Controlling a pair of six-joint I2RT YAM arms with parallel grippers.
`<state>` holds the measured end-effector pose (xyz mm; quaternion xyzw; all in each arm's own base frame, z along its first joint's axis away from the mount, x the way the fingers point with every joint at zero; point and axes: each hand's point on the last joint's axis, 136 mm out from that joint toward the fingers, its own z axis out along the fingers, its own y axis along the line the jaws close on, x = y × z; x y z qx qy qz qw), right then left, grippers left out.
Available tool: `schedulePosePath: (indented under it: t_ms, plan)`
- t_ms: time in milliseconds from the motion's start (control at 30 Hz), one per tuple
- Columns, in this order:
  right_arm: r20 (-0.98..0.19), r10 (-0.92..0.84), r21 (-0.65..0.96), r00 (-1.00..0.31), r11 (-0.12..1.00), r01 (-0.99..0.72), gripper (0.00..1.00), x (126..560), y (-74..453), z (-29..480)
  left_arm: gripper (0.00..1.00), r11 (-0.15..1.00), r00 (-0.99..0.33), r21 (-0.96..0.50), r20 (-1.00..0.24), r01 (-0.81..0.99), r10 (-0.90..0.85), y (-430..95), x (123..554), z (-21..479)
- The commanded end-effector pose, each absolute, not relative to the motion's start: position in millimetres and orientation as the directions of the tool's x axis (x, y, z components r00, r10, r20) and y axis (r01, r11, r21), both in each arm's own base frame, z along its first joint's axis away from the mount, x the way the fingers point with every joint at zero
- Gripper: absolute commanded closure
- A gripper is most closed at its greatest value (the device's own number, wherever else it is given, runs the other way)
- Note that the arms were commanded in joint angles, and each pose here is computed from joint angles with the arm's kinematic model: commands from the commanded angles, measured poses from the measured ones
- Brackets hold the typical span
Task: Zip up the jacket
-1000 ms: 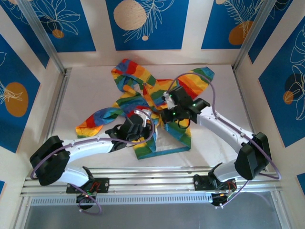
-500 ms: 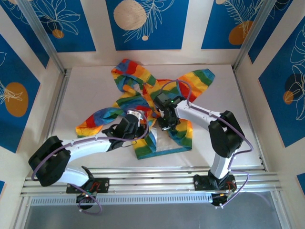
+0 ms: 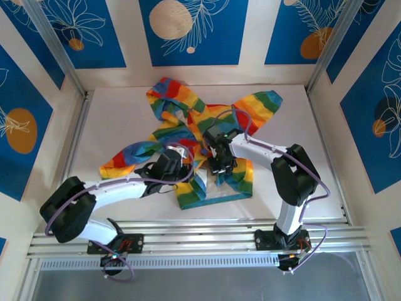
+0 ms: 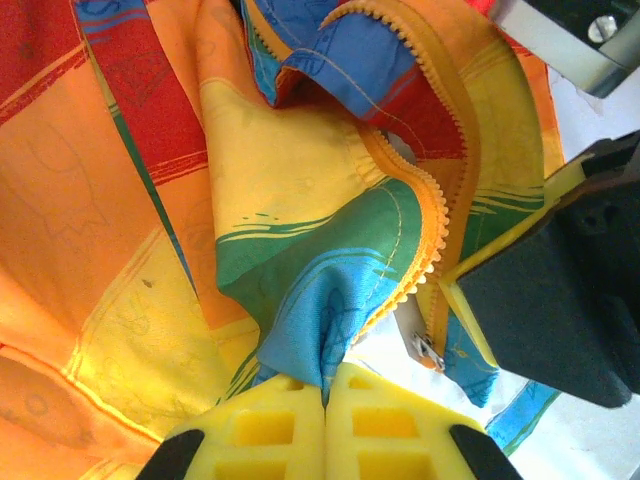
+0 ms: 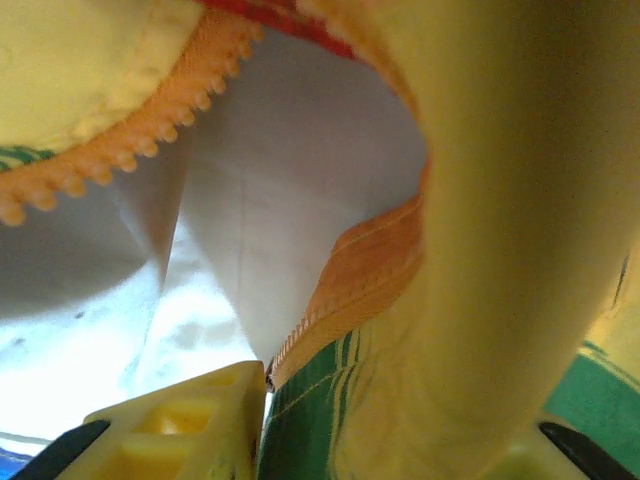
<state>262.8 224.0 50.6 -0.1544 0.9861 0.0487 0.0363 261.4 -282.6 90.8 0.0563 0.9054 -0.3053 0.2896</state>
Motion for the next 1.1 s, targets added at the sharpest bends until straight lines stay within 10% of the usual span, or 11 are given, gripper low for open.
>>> schedulePosePath:
  t_ms: [0, 167, 367, 700, 1067]
  plan:
    - [-0.038, -0.278, 0.115, -0.96, 0.953, -0.28, 0.63, 248, 233, 41, 1.0, 0.8, -0.834, -0.533, -0.546, 0.276, -0.076, -286, 266, 91]
    - [0.017, -0.273, 0.116, -0.962, 0.956, -0.269, 0.66, 240, 238, 27, 1.0, 0.795, -0.838, -0.539, -0.541, 0.278, -0.074, -290, 267, 91]
    - [-0.042, -0.292, 0.094, -0.955, 0.951, -0.295, 1.0, 249, 232, 43, 1.0, 0.776, -0.819, -0.548, -0.569, 0.312, -0.072, -289, 269, 108]
    - [-0.503, -0.224, 0.443, -0.834, 0.762, -0.472, 1.0, 278, 250, 177, 1.0, 0.582, -0.638, -0.648, -0.723, 0.492, -0.265, -284, 275, 215]
    - [-0.618, -0.056, 0.649, -0.784, 0.526, -0.55, 1.0, 269, 252, 220, 1.0, 0.394, -0.574, -0.695, -0.719, 0.602, -0.391, -305, 265, 262]
